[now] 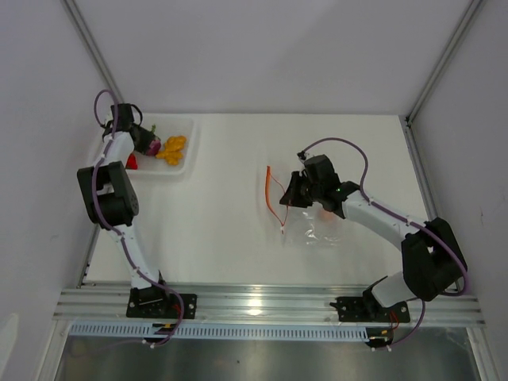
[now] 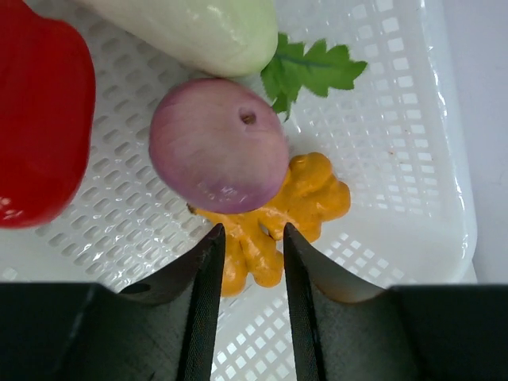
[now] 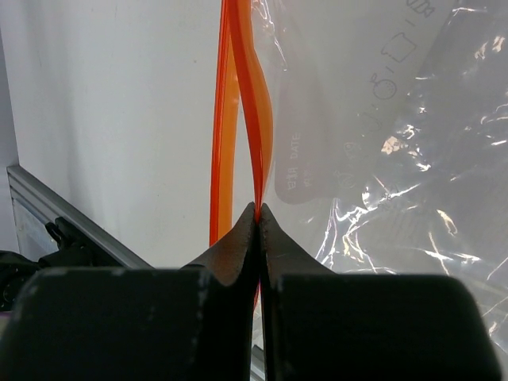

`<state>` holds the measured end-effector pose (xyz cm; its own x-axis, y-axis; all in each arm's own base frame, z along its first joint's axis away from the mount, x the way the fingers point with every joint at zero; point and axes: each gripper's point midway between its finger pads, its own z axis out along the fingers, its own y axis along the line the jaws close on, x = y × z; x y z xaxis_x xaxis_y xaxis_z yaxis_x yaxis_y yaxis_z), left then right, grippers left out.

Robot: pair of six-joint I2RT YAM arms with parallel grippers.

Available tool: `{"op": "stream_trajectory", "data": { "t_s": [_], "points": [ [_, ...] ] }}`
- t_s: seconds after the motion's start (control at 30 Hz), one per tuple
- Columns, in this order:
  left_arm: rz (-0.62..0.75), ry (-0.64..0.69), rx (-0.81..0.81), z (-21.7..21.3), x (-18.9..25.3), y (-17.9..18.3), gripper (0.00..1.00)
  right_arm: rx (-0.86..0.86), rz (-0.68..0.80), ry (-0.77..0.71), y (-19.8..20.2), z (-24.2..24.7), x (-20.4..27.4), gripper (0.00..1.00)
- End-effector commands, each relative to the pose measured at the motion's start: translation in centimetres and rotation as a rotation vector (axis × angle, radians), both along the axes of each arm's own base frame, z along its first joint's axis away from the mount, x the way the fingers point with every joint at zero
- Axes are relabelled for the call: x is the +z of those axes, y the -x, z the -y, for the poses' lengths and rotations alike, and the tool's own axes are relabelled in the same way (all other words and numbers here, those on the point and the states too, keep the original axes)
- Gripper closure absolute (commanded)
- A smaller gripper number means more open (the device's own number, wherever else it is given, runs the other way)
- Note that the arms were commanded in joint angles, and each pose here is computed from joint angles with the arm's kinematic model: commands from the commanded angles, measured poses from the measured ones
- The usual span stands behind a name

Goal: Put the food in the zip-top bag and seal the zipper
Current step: Pick up the fake vegetable from the bin.

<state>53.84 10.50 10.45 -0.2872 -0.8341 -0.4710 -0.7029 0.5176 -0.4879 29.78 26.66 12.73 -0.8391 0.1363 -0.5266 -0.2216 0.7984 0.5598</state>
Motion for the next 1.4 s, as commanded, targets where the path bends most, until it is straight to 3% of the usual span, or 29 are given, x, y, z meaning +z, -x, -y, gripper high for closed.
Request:
{"op": "stream_trajectory", "data": {
  "t_s": [0.0, 0.03, 0.17, 0.27, 0.57, 1.37],
  "points": [
    [0.099, -0.005, -0.008, -0.2, 2.7, -1.1, 0.61, 0.008, 0.005, -0.001, -0.3, -0.2, -0.5, 1.00],
    [0.094, -0.022, -0.018, -0.4, 2.8, -1.2, 0.59, 0.008, 0.002, 0.000, -0.4, -0.2, -0.6, 1.00],
    [0.072, -0.062, -0.005, -1.4, 3.8, -2.0, 0.30, 0.011, 0.000, -0.010, -0.3, -0.4, -0.6, 1.00],
    [0.037, -0.033, 0.042, -1.7, 3.6, -1.5, 0.26, 0.009, 0.003, -0.004, -0.4, -0.3, -0.6, 1.00],
    [-0.094, 0.025, 0.204, -2.3, -0.2, 0.7, 0.25, 0.008, -0.006, -0.009, -0.3, -0.3, -0.8, 1.00],
    [-0.091, 0.090, 0.246, -2.9, -2.8, -2.2, 0.22, 0.013, -0.012, 0.011, -0.4, 0.0, -1.4, 1.00]
  ]
}}
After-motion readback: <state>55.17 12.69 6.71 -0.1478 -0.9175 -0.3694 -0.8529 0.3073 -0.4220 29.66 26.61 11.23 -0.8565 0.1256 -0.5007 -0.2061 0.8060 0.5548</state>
